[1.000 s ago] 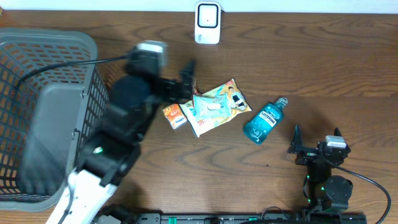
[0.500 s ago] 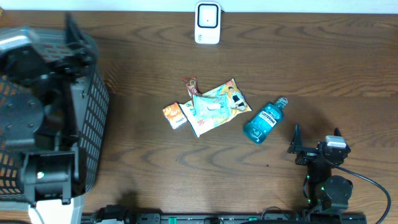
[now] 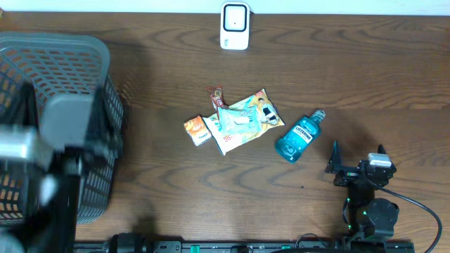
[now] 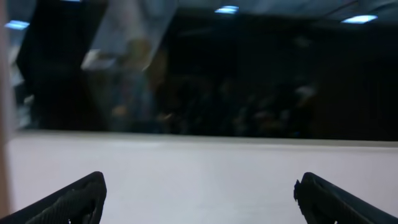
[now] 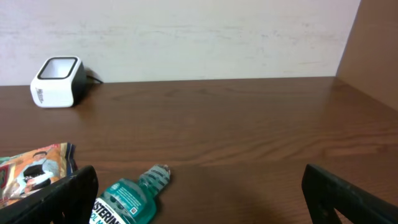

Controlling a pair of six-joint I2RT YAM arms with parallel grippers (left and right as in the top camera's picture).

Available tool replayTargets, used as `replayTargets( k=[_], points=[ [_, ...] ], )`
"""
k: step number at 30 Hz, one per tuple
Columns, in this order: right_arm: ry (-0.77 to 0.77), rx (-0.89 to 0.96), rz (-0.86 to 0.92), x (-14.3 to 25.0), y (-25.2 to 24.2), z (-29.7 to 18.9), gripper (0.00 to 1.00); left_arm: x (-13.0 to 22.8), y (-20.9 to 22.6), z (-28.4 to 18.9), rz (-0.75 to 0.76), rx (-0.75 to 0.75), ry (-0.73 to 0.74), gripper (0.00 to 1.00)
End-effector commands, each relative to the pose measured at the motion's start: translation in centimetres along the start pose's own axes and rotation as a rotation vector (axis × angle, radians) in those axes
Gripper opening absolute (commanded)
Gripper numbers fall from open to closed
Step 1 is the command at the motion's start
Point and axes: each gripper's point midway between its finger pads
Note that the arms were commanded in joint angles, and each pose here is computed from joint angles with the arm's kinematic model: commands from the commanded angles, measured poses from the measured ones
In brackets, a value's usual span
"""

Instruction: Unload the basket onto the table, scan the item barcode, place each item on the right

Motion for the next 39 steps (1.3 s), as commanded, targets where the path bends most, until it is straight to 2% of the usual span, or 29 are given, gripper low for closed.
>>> replayTargets(
  k=[1,13,20,28,30,36,39],
  points=[
    [0.002,0.009,-0.010,0.1,-0.2,0.0,0.99,-1.4,-3.4,-3.4,-0.043,0.160,-0.033,0.98],
    [0.002,0.009,-0.010,0.1,-0.2,0.0,0.99,-3.6,-5.5,-11.9,-0.217,0.254,-0.174,0.98],
    [0.002,0.009,-0.011,0.1,-0.2,0.0,0.99,-4.5,-6.5,-17.8,-0.184,0.302,-0.308,0.98],
    [0.002,0.009,-0.010,0.1,-0.2,0.0,0.99,-4.0,-6.6,-17.7,-0.185,0.306,-0.279,0.98],
    [0.002,0.009,-0.010,0.1,-0.2,0.0,0.99,-4.2,-6.2,-17.7,-0.189,0.283,-0.291,0.98],
    [-0.002,0.007,-0.008,0.0,-0.2,0.0,0.99,-6.6,-0.9,-17.6,-0.247,-0.016,-0.445,0.98],
    [0.001,-0.056,-0.004,0.1,0.9,0.0,0.99,-6.5,1.2,-17.1,-0.268,-0.128,-0.456,0.98]
  ],
)
Point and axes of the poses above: each gripper's point midway between its finger pads, its own z axis out along the fingers, its own y axis along the line the jaws close on, x = y × z, and after that the axes turned 6 degrees about -z, right-handed
